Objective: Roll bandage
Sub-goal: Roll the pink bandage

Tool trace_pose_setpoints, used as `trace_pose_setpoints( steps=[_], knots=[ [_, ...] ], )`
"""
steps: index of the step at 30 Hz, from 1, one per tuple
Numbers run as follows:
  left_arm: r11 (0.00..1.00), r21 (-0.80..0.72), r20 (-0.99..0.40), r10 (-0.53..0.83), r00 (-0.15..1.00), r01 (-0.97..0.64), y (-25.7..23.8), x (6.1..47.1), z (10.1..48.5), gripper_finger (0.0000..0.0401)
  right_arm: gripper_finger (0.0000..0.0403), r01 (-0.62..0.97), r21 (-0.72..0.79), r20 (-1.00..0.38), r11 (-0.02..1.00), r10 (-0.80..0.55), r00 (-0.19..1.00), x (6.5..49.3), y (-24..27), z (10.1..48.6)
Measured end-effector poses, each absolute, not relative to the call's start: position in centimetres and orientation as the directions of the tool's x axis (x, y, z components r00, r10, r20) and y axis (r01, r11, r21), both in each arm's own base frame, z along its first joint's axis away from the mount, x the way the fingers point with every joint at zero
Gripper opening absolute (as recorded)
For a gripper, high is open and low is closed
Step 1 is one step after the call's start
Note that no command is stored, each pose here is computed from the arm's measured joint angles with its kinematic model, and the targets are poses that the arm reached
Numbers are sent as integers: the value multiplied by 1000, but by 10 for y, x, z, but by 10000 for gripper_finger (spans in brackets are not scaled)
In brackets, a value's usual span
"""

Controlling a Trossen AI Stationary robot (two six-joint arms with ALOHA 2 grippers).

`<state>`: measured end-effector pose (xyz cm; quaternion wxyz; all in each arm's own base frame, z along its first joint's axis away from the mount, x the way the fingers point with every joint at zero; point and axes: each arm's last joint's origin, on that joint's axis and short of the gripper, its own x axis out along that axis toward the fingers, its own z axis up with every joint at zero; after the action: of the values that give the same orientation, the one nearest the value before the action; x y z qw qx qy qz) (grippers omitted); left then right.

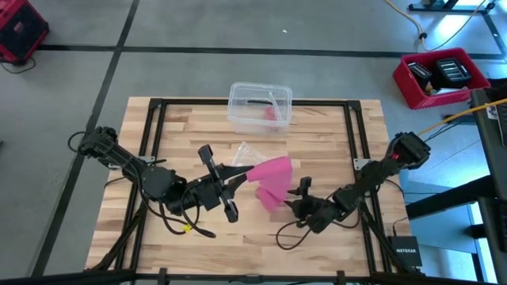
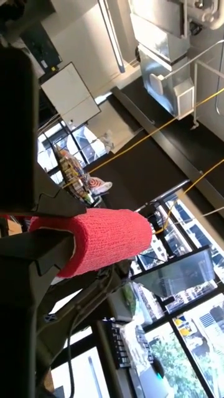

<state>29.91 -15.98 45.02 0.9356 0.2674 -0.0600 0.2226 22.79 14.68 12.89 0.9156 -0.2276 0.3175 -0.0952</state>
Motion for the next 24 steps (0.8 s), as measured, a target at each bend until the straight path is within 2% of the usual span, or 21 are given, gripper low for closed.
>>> trace_pose_setpoints(
  steps=[6,15,24],
  knots=[
    [757,459,232,404,885,-465,-153,302,450,17,186,-6,-456,-544,890,-273,794,233,149,127],
    [735,427,223,480,849,-528,-134,311,450,17,186,-18,-525,-515,851,-300,803,216,159,134],
    [732,394,219,513,830,-556,-125,315,450,17,186,-71,-518,-514,852,-244,823,206,171,136]
  ],
)
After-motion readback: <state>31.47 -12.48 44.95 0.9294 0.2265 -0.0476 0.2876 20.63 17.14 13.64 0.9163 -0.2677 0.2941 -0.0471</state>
